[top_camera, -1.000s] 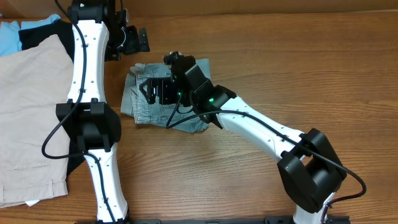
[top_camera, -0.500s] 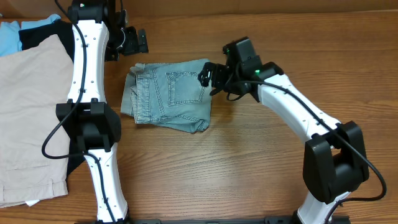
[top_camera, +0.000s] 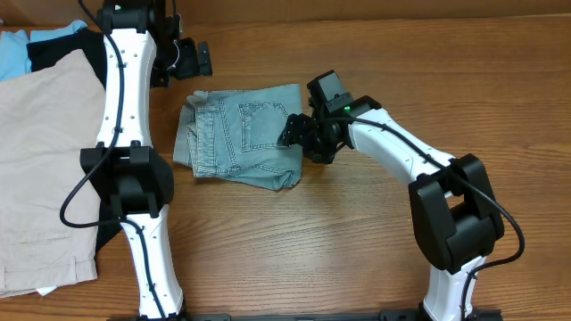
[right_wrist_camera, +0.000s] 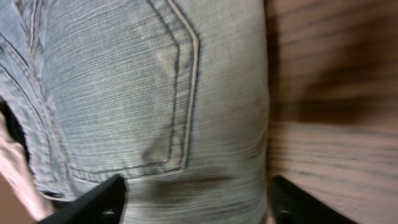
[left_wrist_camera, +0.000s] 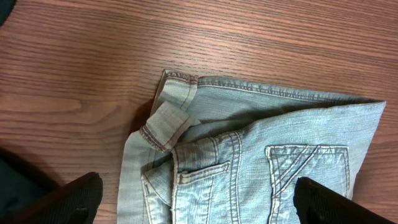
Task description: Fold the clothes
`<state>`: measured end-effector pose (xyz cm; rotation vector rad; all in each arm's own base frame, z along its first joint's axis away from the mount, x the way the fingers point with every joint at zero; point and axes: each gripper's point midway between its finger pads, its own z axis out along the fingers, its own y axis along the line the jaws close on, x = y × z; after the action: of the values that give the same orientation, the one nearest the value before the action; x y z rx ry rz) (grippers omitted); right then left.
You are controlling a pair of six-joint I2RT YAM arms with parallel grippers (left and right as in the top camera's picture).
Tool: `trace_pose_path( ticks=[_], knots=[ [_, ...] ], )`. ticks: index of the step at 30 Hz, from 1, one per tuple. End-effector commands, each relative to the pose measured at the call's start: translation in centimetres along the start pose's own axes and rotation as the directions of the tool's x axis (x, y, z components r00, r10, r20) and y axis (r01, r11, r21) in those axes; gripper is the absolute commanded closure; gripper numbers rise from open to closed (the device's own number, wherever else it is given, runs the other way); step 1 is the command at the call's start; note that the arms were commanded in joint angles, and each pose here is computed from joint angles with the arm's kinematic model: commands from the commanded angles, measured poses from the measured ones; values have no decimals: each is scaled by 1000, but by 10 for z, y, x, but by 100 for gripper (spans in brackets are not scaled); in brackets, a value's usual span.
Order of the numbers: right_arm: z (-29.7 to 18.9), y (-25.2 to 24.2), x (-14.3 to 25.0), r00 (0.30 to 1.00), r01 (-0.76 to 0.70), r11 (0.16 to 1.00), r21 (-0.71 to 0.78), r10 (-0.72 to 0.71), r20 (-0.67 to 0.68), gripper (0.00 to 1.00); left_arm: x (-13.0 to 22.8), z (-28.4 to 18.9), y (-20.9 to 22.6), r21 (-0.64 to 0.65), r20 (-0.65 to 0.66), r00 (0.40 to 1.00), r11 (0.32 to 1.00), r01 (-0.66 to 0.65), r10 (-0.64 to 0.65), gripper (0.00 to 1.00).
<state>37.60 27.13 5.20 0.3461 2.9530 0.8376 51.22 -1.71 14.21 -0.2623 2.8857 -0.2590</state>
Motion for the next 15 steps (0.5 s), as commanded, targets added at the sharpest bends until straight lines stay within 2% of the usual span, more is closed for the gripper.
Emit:
trace_pose_path(
  ticks=[1, 4, 10, 15],
  knots=[
    [4, 12, 13, 999, 10, 1000, -19, -10, -31, 41, -4, 0, -3, -8, 17, 1000, 1000, -5, 5, 0],
    [7, 15, 19, 999, 22, 1000, -19, -23, -39, 64, -4, 0, -3, -8, 16, 1000, 1000, -5, 5, 0],
    [6, 14, 17, 999, 16, 1000, -19, -16, -36, 94, -4, 0, -3, -8, 15, 1000, 1000, -4, 5, 0],
    [-6, -6, -6, 999, -35, 999, -16, 35, -13, 96, -3, 0, -3, -8, 15, 1000, 1000, -5, 5, 0]
  ],
)
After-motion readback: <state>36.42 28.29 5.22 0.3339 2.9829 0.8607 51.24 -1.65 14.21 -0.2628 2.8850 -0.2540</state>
